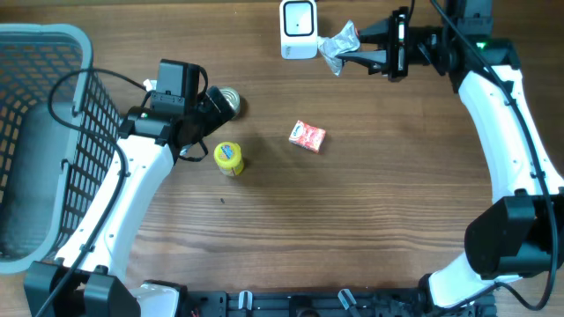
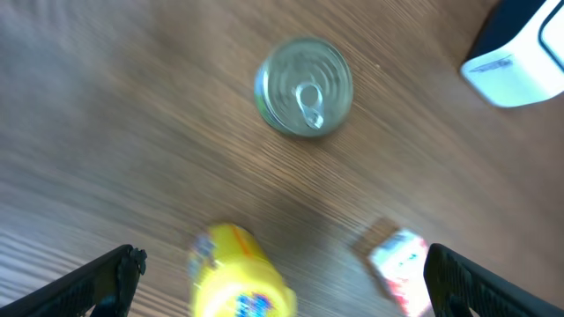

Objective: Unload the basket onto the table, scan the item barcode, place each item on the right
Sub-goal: 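Hold the wrench pack over the white scanner with the right gripper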

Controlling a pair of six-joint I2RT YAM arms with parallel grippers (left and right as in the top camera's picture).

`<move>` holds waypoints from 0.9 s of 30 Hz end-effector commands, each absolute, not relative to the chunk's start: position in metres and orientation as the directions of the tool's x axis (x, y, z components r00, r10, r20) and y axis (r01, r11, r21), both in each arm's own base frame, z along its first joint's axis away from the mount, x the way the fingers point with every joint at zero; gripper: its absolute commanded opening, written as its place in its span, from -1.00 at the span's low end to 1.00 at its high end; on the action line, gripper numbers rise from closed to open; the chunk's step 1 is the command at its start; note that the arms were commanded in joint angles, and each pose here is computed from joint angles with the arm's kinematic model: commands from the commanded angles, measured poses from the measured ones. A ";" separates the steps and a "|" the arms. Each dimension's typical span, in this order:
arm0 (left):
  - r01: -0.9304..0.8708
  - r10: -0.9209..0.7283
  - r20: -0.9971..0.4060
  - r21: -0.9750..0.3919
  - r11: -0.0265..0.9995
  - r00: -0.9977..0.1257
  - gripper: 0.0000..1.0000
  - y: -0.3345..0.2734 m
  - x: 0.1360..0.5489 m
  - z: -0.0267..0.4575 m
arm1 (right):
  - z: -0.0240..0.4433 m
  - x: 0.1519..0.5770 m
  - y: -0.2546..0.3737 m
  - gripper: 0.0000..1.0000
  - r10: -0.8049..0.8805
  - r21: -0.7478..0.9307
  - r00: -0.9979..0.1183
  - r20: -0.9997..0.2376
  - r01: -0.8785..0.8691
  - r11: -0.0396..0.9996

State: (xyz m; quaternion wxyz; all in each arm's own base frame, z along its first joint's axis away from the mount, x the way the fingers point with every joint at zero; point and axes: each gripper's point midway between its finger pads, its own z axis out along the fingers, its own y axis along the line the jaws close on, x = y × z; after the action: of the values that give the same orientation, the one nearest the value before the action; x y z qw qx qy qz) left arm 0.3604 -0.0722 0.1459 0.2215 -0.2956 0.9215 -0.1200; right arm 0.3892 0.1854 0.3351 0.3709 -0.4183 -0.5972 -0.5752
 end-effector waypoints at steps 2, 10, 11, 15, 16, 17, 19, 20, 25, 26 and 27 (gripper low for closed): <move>-0.518 -0.692 -0.082 -0.602 0.608 -0.717 1.00 -0.124 0.363 0.164 | 0.324 0.389 0.183 -0.91 0.111 0.323 -0.318 0.941 0.946 -0.029; -0.521 -0.700 -0.038 -0.639 0.566 -0.713 1.00 -0.133 0.365 0.169 | 0.322 0.377 0.183 -0.91 0.083 0.340 -0.339 0.937 0.940 -0.002; -0.521 -0.700 -0.038 -0.639 0.566 -0.713 1.00 -0.133 0.365 0.169 | 0.324 0.375 0.183 -0.91 0.069 0.359 -0.358 0.931 0.933 0.005; -0.521 -0.700 -0.038 -0.639 0.566 -0.713 1.00 -0.133 0.365 0.169 | 0.337 0.365 0.183 -0.91 -0.027 0.444 -0.444 0.896 0.895 0.031; -0.521 -0.700 -0.038 -0.639 0.566 -0.713 1.00 -0.133 0.365 0.169 | 0.339 0.363 0.183 -0.90 -0.045 0.464 -0.463 0.885 0.885 0.033; -0.521 -0.700 -0.038 -0.639 0.566 -0.713 1.00 -0.133 0.365 0.169 | 0.340 0.362 0.183 -0.91 -0.055 0.482 -0.480 0.876 0.875 0.034; -0.521 -0.699 -0.039 -0.639 0.566 -0.714 1.00 -0.133 0.365 0.169 | 0.341 0.363 0.183 -0.91 -0.054 0.515 -0.513 0.857 0.857 0.032; -0.521 -0.699 -0.039 -0.639 0.566 -0.714 1.00 -0.133 0.365 0.169 | 0.341 0.364 0.183 -0.91 -0.054 0.528 -0.527 0.848 0.848 0.030; -0.521 -0.699 -0.038 -0.639 0.566 -0.714 1.00 -0.133 0.365 0.169 | 0.340 0.366 0.182 -0.91 -0.037 0.395 -0.394 0.918 0.918 0.034; -0.521 -0.699 -0.039 -0.639 0.566 -0.714 1.00 -0.133 0.365 0.169 | 0.339 0.367 0.182 -0.91 -0.026 0.347 -0.346 0.938 0.937 0.033; -0.521 -0.699 -0.039 -0.639 0.566 -0.714 1.00 -0.133 0.365 0.169 | 0.340 0.367 0.182 -0.91 -0.027 0.293 -0.292 0.956 0.956 0.035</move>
State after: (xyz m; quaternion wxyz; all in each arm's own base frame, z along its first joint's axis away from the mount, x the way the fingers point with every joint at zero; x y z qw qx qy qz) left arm 0.3651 -0.1305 0.1667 0.1492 -0.3475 0.8759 -0.2998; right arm 0.3703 0.1830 0.3355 0.3808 -0.3706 -0.6059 -0.5921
